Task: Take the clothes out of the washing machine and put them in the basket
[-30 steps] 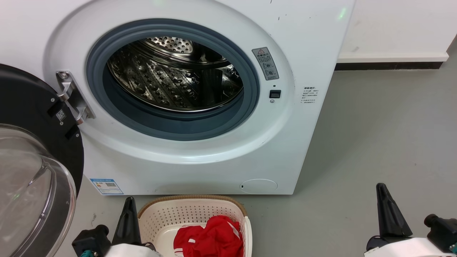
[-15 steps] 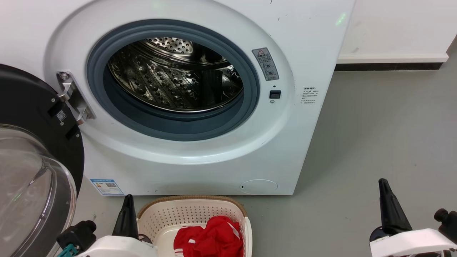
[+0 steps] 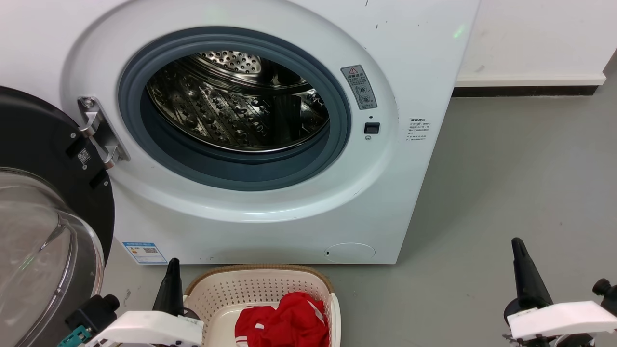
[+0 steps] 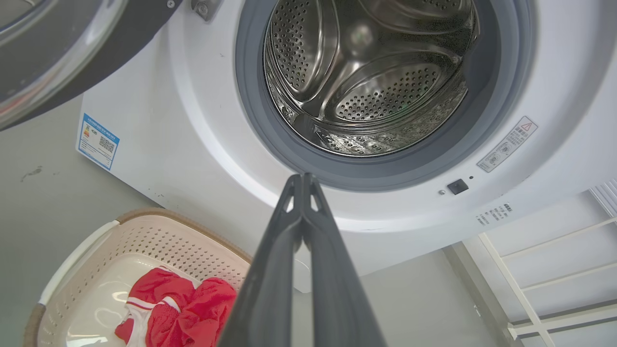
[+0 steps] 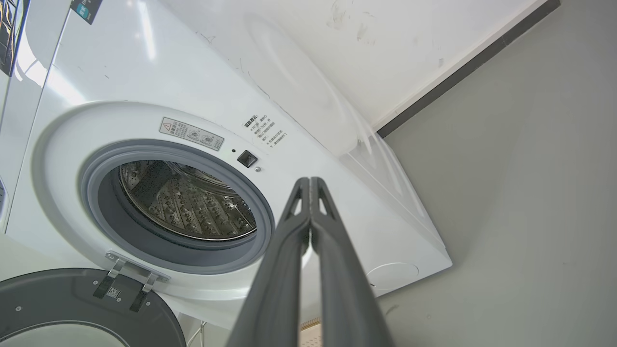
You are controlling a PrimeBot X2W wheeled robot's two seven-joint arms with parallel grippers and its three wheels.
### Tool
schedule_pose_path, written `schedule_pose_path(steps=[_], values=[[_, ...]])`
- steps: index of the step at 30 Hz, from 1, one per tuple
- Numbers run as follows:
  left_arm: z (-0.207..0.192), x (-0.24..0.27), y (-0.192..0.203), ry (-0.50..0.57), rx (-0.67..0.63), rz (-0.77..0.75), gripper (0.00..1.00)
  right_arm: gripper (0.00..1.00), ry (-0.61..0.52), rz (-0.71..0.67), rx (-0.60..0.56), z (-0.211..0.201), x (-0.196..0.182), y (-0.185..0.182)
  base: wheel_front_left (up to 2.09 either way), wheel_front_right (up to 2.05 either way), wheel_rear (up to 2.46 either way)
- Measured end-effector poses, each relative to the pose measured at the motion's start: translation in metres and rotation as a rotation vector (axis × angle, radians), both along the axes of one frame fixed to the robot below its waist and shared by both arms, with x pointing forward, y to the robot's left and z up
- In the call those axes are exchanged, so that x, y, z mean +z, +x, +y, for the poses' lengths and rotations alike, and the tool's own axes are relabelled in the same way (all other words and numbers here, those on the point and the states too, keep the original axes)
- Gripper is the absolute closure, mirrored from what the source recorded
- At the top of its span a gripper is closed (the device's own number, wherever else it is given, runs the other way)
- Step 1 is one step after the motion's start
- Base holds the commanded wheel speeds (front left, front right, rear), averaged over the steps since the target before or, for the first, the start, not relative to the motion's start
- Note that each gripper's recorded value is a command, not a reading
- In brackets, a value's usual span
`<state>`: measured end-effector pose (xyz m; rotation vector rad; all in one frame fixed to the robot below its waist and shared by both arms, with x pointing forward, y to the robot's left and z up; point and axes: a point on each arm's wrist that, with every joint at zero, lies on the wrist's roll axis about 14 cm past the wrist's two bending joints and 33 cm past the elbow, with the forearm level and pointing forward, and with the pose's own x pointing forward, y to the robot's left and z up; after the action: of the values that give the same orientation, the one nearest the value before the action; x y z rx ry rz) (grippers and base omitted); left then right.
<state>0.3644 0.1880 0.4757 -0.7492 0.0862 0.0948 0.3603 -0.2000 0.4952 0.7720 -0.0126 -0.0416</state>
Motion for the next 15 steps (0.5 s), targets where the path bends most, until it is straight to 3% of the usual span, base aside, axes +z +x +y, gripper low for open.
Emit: schedule_pose_path(steps=[15], values=[[0.0025,0.0033,0.0059,-0.184,0.007,-0.009,1.0,1.0,0.177,0.006,-0.002,-0.0013,0.0002,0.0064,0.0,0.0,0.0]])
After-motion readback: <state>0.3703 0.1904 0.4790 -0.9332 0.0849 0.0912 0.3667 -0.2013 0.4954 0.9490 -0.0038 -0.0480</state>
